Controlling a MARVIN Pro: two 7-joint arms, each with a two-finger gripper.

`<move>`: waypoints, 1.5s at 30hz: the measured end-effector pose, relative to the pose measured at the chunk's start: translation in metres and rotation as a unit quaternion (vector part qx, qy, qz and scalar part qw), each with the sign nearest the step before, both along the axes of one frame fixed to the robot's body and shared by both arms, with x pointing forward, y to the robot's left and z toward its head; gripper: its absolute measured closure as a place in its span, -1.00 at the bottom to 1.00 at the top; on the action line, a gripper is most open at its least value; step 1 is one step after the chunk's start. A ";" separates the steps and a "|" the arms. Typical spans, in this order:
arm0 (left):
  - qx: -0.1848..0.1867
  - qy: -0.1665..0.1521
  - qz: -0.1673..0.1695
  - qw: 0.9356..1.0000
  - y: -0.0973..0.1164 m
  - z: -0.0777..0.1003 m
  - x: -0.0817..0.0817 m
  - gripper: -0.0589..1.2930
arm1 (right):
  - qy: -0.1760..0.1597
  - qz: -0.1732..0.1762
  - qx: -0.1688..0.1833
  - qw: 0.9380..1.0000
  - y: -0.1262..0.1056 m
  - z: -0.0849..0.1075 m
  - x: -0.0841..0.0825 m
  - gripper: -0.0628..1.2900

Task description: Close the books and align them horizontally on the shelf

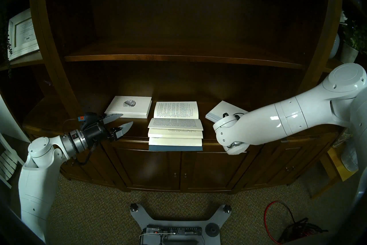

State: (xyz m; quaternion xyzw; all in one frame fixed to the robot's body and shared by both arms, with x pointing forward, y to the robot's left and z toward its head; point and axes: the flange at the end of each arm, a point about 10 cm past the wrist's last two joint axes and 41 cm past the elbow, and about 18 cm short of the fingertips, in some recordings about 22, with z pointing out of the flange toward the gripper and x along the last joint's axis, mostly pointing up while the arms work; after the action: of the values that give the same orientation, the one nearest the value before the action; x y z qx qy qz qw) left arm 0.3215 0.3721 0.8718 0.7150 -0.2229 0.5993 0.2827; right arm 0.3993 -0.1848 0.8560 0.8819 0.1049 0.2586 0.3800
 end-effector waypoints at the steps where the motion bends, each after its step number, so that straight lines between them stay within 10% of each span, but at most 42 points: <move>1: 0.000 0.000 0.000 1.000 0.000 0.000 0.000 -0.91 | -0.003 0.001 0.000 1.000 0.001 0.002 0.001 -0.95; 45: 0.000 -0.001 0.000 1.000 0.000 0.000 0.000 -0.91 | -0.041 0.025 -0.163 0.986 -0.027 -0.004 0.011 -0.92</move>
State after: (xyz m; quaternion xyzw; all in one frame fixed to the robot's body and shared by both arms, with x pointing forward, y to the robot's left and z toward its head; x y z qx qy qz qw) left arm 0.3215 0.3721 0.8721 0.7146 -0.2230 0.5997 0.2827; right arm 0.4106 -0.2120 0.8517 0.7941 0.1522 0.2834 0.5157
